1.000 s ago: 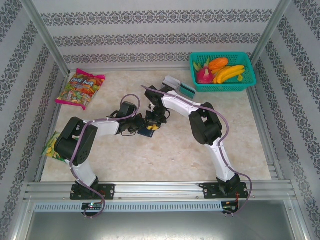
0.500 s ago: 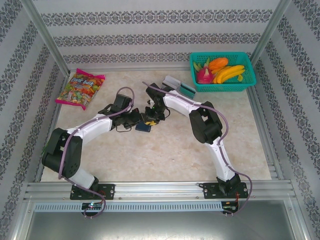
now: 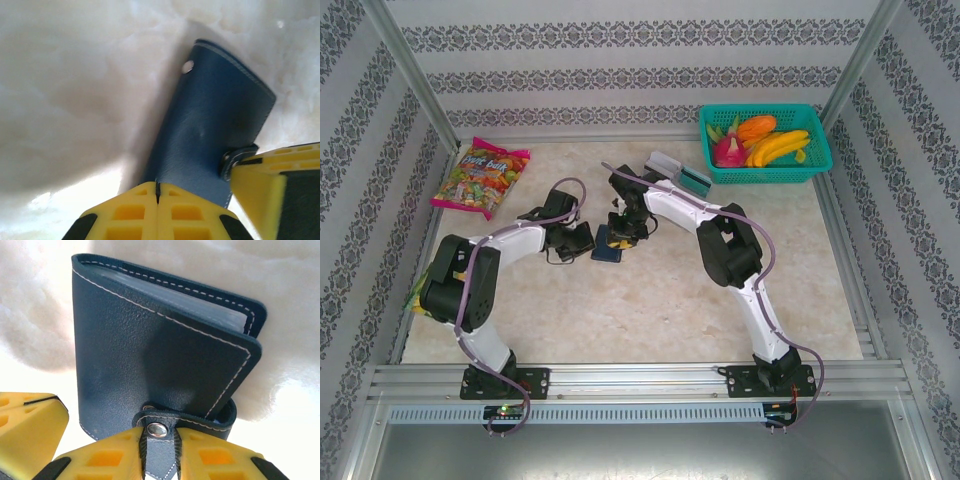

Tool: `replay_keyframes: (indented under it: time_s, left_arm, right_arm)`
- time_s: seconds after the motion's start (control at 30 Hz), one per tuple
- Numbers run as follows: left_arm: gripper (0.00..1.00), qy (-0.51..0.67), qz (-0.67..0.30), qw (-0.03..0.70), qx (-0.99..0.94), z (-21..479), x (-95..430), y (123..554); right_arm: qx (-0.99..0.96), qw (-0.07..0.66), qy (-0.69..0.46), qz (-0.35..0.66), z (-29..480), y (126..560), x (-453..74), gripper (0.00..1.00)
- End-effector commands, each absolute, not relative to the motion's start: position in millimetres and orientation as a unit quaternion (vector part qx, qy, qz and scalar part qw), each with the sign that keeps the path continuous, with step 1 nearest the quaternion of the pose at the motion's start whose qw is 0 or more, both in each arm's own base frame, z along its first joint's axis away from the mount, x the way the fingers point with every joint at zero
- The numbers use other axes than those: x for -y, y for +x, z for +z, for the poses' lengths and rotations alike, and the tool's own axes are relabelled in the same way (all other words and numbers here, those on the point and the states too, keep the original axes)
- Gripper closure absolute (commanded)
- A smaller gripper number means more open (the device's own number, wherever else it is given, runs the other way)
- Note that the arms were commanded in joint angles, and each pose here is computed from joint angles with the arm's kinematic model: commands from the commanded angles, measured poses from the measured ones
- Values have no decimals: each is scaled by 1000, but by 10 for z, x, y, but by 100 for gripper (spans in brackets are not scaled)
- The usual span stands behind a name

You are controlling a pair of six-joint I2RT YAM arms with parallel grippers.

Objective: Put the credit cards into the card holder

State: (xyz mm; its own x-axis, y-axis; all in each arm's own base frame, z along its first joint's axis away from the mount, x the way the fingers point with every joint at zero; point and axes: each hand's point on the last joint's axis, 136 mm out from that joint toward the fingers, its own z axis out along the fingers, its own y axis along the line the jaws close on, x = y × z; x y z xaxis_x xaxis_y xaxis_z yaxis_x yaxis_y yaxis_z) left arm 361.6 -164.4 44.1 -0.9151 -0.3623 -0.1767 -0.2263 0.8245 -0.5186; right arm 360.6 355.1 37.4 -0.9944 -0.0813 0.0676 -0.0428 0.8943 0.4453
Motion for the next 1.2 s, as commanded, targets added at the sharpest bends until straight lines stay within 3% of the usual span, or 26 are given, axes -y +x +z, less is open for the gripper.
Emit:
replay_keyframes:
  time_s: [0.0,0.33,0.6,1.17]
  left_arm:
    - [97,-140,-260,128,-947,442,1702,3628]
    - [93,-135,-244,140,-950,565,1651,3682]
    - [89,-135,-235,148,-951,641,1621,3720]
    - [81,-112,-224,118,-961,473,1657,3818]
  right_arm:
    - [976,36,45,-212,345,3621,-3542,75]
    - [966,-16,68,-248,910,3705,-3632,74]
    - [965,-34,67,-252,1029,3679,-3517,75]
    - [962,-31,36,-270,562,3637,-3277,66]
